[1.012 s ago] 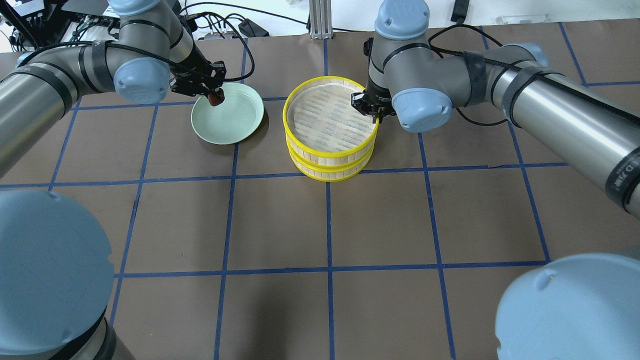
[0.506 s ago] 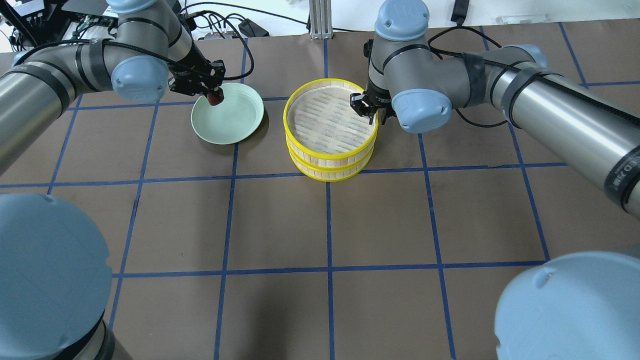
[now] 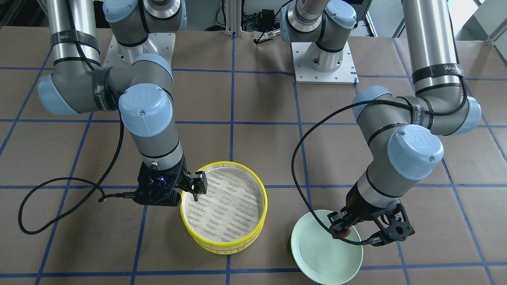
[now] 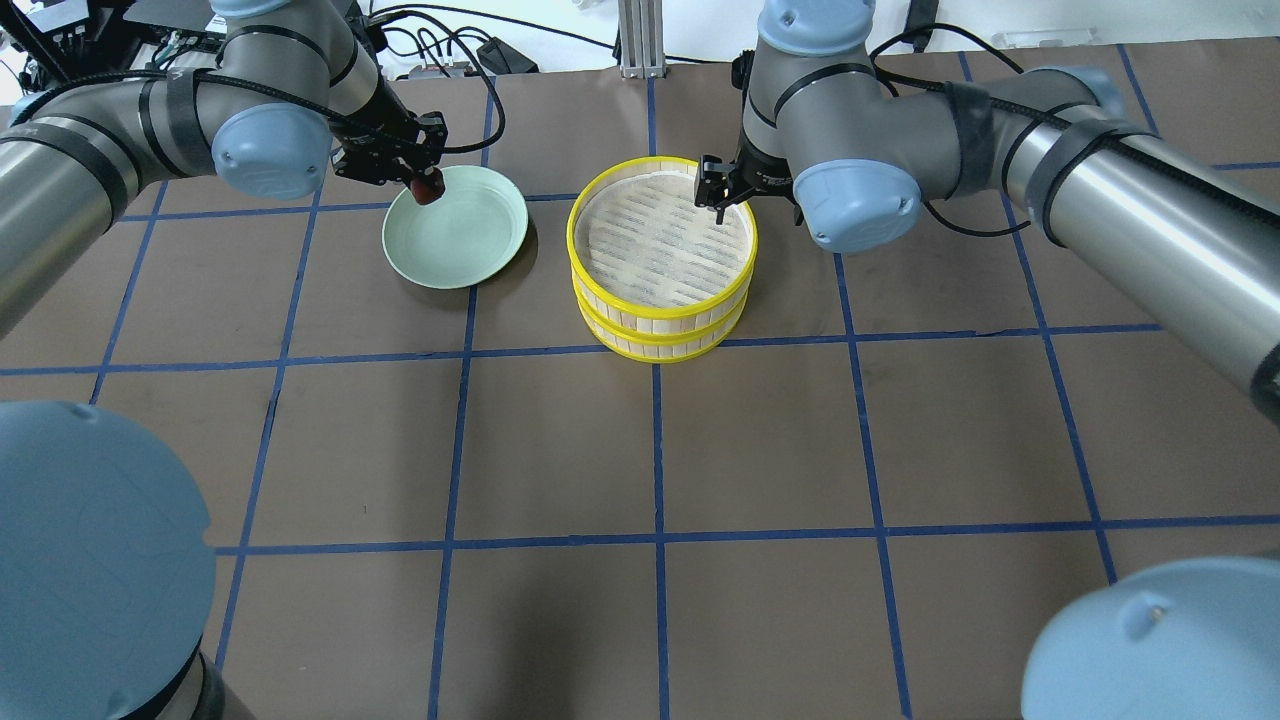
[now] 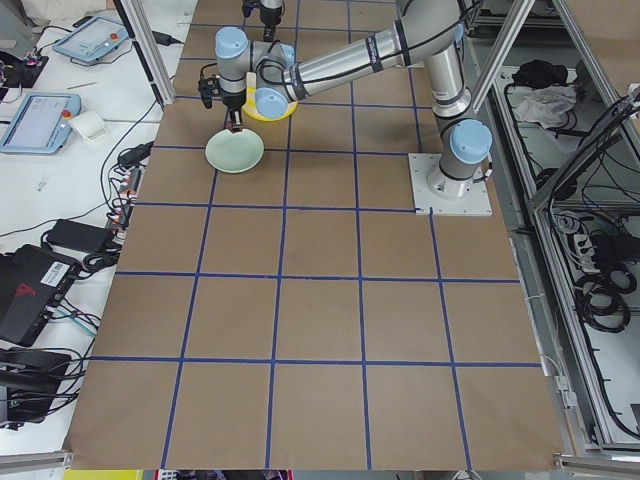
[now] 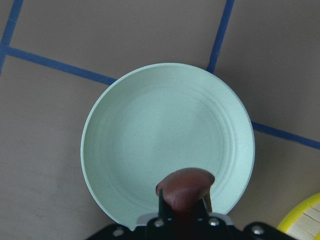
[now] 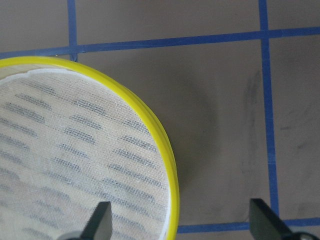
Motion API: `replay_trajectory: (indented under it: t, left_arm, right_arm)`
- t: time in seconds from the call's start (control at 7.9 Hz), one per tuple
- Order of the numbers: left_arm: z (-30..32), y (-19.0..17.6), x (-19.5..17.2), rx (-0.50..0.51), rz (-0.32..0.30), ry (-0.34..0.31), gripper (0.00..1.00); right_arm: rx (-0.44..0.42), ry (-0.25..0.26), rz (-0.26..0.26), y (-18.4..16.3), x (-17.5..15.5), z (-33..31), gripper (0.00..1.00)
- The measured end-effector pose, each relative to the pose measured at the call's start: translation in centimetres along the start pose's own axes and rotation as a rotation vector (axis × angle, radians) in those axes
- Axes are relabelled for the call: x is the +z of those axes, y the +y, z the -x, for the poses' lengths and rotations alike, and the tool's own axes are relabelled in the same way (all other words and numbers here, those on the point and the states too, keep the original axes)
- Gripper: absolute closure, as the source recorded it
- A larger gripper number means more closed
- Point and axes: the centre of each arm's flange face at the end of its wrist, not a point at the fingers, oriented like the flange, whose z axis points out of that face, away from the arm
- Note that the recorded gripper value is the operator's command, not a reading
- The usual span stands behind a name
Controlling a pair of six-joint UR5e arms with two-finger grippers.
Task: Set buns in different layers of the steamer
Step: 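Carry the brown bun into the top tier with the left gripper while the right withdraws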
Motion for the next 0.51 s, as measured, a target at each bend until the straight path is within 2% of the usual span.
replay_trajectory:
  t: [0.25,0.51]
  left_arm:
    - [-0.6,0.6,-2.6,-0.020,-0.019,0.012,0.93]
    - [-3.8,3.2,-5.9,-0.070,-0.027,0.031,0.90]
  right_arm:
    - [-0.052,0.010,0.013,0.8,-4.9,-1.9,0.00]
    - [-0.093,0.024,0.044,2.5,-11.7,-6.0,0.00]
